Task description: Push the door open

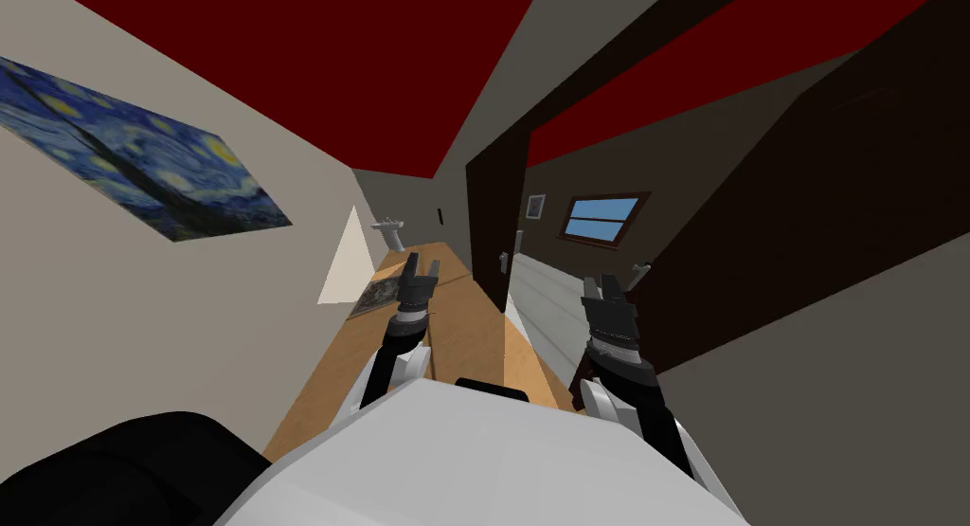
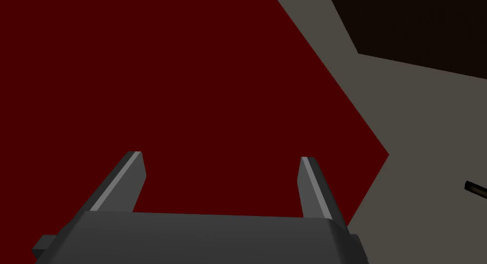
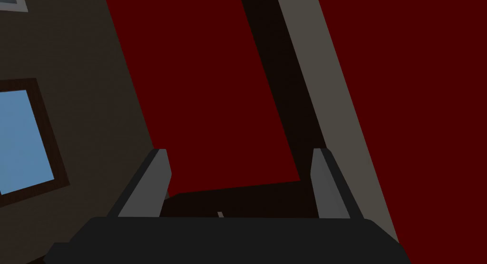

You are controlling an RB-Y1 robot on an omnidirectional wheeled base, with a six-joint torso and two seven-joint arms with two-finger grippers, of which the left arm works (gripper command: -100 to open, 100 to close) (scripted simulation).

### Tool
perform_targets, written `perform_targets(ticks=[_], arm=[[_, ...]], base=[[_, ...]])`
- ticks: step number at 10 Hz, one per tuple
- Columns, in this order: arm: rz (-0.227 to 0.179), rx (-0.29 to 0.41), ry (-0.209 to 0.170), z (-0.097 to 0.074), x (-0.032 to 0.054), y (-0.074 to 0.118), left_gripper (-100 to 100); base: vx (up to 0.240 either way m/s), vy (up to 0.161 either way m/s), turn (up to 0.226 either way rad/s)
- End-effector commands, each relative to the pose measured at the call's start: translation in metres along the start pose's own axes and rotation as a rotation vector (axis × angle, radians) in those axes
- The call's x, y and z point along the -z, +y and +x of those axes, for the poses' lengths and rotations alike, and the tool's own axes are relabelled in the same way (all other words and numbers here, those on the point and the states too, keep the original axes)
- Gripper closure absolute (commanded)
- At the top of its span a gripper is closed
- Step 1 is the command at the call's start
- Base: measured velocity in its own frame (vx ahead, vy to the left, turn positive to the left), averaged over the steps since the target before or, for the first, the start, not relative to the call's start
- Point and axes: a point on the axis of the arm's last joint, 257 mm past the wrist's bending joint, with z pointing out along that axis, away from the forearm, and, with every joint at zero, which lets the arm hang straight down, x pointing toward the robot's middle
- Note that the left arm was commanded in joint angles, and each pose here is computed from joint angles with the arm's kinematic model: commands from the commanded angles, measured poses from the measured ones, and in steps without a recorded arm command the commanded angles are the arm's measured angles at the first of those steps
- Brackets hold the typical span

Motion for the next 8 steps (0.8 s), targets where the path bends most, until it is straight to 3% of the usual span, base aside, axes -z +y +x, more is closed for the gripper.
perform_targets(ticks=[1,8], arm=[[-0.026,0.013,0.009,0.004,0.0017,0.014,-100],[-0.143,0.068,0.049,0.026,0.0124,0.073,-100]], base=[[0.074,-0.003,-0.093],[0.143,0.061,-0.097]])
